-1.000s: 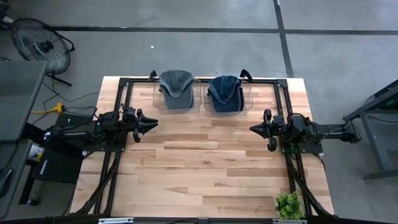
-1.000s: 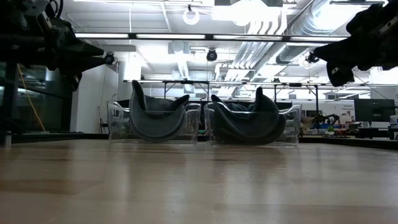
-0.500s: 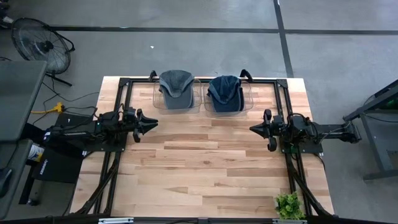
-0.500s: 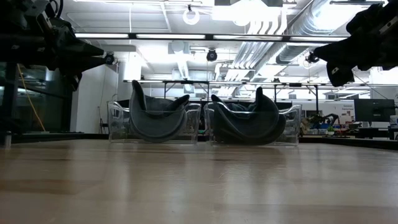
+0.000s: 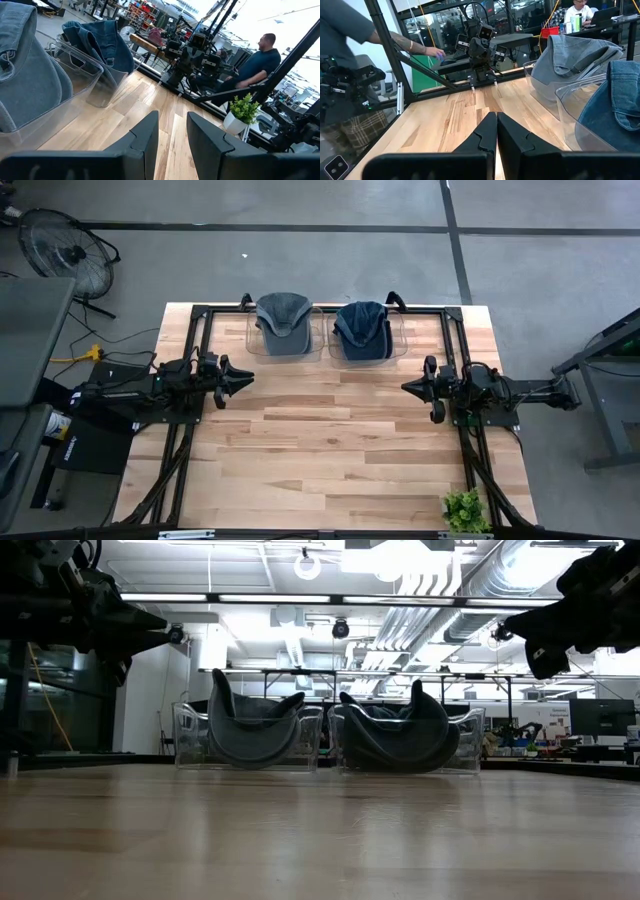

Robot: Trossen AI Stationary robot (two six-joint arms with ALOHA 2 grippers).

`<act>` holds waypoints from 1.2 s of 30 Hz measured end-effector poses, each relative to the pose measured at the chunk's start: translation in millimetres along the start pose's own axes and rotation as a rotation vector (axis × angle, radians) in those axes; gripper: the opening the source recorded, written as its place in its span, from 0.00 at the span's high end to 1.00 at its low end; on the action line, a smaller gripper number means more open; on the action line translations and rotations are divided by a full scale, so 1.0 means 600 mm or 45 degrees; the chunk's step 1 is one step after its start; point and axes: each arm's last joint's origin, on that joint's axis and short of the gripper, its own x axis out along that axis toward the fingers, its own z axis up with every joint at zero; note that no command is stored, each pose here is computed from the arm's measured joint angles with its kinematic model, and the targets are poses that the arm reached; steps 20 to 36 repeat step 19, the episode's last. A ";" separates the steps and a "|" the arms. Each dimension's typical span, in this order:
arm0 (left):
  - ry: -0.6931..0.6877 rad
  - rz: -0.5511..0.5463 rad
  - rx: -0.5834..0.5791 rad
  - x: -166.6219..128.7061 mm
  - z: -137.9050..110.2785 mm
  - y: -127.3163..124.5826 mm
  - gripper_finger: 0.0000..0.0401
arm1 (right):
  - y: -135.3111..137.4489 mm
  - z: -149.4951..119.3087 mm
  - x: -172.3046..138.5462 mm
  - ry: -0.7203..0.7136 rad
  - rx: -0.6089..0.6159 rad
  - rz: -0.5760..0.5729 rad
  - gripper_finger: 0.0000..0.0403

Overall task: Pick & Place hat
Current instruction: Return to Home Position

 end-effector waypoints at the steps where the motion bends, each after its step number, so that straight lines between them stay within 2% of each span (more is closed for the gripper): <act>1: 0.000 0.000 0.000 0.000 0.000 0.000 0.75 | 0.000 0.000 0.000 0.000 0.000 0.000 0.98; 36: 0.000 0.001 0.000 0.000 0.000 0.000 0.75 | 0.000 0.000 0.000 0.001 0.000 0.000 0.98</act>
